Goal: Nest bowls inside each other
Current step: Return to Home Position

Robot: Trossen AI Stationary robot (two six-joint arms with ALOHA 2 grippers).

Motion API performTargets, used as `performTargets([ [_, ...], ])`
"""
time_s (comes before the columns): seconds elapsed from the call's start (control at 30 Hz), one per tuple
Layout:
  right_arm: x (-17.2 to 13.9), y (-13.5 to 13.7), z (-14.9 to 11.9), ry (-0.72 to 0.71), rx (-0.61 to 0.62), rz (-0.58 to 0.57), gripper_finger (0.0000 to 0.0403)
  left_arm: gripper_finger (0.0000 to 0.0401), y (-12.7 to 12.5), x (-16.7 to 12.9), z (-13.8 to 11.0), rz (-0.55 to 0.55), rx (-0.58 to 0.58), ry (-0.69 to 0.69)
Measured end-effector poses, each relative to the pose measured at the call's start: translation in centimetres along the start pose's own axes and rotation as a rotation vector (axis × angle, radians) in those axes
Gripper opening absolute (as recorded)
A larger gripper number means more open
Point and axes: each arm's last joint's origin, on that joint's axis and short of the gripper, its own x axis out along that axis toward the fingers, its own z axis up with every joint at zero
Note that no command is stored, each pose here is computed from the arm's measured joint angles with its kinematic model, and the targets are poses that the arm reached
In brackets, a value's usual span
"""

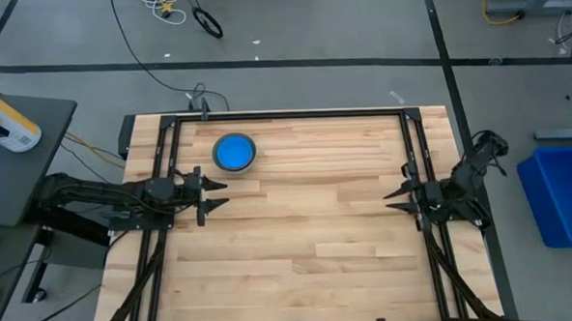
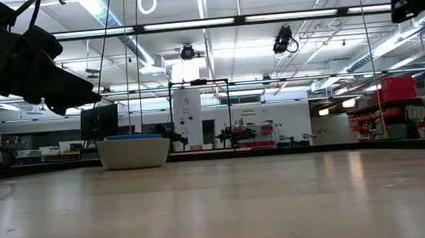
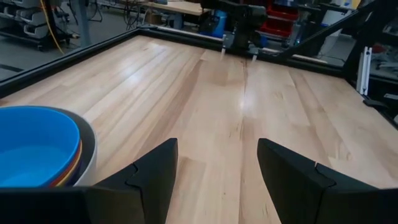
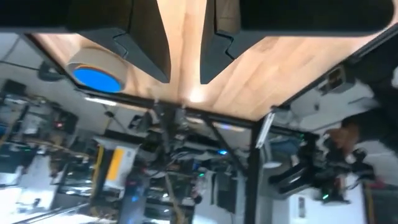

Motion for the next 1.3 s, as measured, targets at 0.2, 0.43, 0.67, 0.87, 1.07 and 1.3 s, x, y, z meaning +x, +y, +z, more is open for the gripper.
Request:
performTargets([
  [0.2, 0.8, 1.2, -2.5, 0.005, 0.013, -0.041, 0.01, 0.0229, 0.0, 0.0, 0.1, -0.002, -0.004, -0.007],
  [0.43, 1.1, 2.3, -3.9, -0.048, -0.015, -0.036, 0.0099, 0.0229, 0.0, 0.0, 0.1, -0.003, -0.002, -0.007],
  [0.67, 1.0, 2.4, -4.0, -0.044, -0.036, -0.061, 0.0103, 0.0229, 0.0, 0.0, 0.1, -0.003, -0.002, -0.007],
  [0.87, 1.2, 1.8, -4.2, -0.02, -0.064, -0.157, 0.0099, 0.0229, 0.0, 0.0, 0.1, -0.003, -0.005, -0.008],
  [1.07, 1.7, 0.7, -4.3, 0.006, -0.087, -0.277, 0.0103, 0.0229, 0.0, 0.0, 0.1, -0.003, -0.005, -0.008],
  [1.3, 2.1, -0.8, -4.5, 0.026, -0.108, -0.386, 0.0104, 0.0229, 0.0, 0.0, 0.1, -0.003, -0.005, -0.008],
])
